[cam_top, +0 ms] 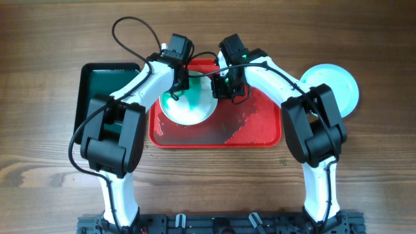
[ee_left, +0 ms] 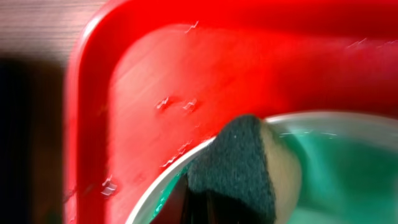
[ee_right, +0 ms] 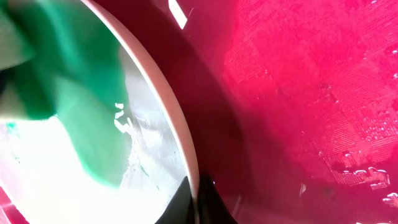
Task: Clean dirty plates on tray and stack at the side
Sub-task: 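Scrub the third plate with the sponge in the left gripper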
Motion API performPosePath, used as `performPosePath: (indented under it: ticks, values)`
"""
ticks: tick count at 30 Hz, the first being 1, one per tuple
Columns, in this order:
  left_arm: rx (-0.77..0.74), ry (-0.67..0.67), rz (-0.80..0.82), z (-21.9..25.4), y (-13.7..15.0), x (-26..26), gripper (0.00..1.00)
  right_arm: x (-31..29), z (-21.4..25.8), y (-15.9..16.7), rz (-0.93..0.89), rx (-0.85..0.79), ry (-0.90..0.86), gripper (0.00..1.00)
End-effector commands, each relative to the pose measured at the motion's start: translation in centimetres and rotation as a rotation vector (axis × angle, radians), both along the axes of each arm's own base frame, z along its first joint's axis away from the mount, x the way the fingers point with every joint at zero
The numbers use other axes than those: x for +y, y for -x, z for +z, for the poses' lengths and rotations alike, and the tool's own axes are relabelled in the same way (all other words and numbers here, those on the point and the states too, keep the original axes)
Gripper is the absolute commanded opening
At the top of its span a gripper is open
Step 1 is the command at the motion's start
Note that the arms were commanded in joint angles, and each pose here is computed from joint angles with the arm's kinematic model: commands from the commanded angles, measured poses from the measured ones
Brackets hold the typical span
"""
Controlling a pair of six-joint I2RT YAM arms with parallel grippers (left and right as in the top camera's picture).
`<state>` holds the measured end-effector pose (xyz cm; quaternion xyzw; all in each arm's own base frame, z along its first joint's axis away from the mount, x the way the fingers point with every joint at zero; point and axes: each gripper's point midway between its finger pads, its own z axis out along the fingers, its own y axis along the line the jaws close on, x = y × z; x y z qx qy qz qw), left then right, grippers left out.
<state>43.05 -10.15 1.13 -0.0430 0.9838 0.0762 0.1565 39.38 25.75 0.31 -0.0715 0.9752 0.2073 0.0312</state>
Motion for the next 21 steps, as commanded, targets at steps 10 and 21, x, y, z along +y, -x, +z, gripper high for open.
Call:
performPosePath:
  ticks: [10,21]
  values:
    - [0.445,0.551,-0.561,-0.6,10.6,-7.9,0.04,-1.2,-2.1,1.1,-0.009,0.055,0.053,0.04]
    - [0.090,0.479,-0.308,-0.6,1.2,-8.1,0.04,-1.2,-2.1,1.1,-0.008,0.054,0.053,0.04]
